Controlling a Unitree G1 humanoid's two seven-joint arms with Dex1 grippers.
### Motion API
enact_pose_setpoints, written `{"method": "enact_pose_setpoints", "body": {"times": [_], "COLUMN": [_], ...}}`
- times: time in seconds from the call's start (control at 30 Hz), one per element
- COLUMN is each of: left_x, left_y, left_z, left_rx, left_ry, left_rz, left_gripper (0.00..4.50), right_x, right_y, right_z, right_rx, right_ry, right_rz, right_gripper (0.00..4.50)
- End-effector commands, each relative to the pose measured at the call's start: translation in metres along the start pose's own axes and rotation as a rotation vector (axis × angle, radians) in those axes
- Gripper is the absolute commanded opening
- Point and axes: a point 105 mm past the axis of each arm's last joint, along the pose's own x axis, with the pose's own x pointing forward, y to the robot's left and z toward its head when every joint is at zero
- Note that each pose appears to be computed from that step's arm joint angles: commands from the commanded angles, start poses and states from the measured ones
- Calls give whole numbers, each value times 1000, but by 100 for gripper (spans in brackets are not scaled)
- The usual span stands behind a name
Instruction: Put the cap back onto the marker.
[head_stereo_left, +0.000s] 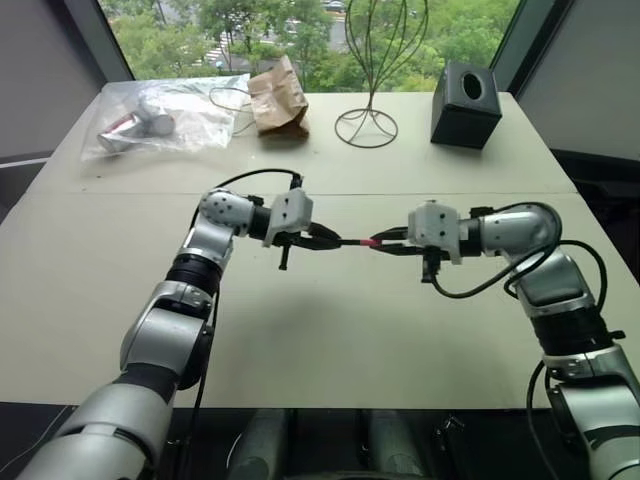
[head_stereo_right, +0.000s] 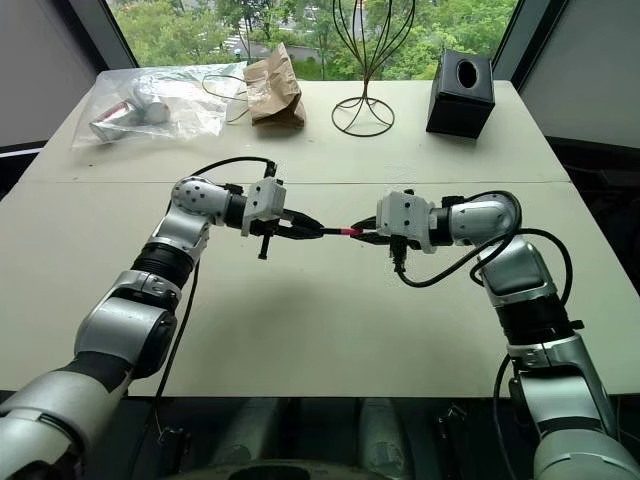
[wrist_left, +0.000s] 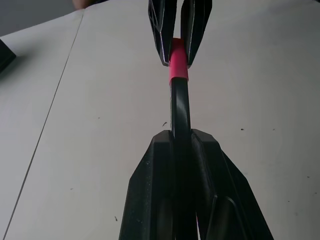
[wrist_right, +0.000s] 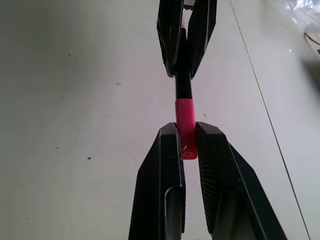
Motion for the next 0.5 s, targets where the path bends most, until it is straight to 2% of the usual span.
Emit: {"method": "enact_pose_setpoints", "body": {"times": [0.03, 0.4, 0.5], "left_x": [20, 23, 19], "left_y": [2, 1, 1], "left_z": [25, 25, 21], "left_rx": [61, 53, 38], "left_ry": [-82, -80, -58], "left_rz": [-34, -35, -33], "left_gripper": [0, 0, 0], "right_x": [11, 15, 10], "right_y": [1, -1, 1], "right_z": [36, 34, 22], "right_rx": [-127, -52, -10], "right_ry": [-131, -137, -101], "right_rz": [26, 3, 11], "right_gripper": [7, 7, 7]}}
